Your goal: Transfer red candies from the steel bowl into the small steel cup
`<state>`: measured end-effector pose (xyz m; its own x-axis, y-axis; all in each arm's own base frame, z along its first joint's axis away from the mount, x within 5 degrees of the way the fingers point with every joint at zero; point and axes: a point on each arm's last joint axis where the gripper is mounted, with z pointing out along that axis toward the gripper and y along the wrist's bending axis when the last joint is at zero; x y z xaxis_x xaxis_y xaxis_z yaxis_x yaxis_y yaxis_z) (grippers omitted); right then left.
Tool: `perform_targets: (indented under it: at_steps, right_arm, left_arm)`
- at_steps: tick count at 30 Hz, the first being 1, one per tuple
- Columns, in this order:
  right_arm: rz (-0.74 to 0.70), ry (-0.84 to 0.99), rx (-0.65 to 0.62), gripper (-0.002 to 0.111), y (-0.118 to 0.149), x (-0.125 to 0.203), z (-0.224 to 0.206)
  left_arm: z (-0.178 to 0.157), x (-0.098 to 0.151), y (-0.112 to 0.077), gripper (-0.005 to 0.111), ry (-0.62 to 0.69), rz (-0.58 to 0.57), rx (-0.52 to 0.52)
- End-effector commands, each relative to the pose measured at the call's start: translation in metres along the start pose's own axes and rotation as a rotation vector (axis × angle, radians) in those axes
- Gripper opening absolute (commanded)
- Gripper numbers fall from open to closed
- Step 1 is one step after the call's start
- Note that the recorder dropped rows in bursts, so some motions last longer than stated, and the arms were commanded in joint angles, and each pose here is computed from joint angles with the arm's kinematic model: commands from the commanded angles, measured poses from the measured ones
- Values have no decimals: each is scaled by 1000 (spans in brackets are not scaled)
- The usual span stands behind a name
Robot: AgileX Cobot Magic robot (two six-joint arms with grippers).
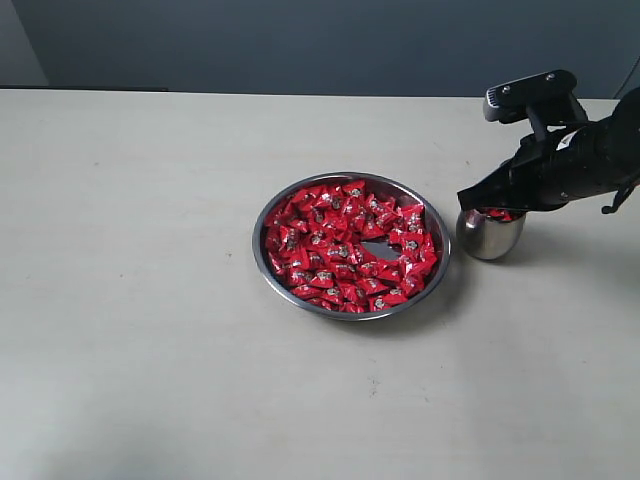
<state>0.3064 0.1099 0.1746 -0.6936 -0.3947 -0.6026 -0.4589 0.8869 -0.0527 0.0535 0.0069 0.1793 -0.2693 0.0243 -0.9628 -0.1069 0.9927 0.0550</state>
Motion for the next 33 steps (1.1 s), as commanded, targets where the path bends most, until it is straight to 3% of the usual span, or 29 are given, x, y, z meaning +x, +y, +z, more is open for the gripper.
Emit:
perform_targets:
  at_steps: [1,13,14,18,25,33]
  right_arm:
    - [-4,-5,10,0,-2,1,1]
    - [-4,-13,13,0,-3,0,1]
    - [-4,-15,14,3,-3,0,1]
    - [6,-23,15,31,-3,0,1]
    - [24,-77,20,31,-2,-8,-11]
    - [127,-276,-8,28,4,-31,-79]
  left_arm:
    - [-1,-3,0,0,-19,1,4]
    - [-1,-3,0,0,-19,1,4]
    - [-1,-3,0,0,-19,1,4]
    - [-1,-3,0,0,-19,1,4]
    - [-1,-3,0,0,-19,1,4]
    - [-1,-3,0,0,-19,1,4]
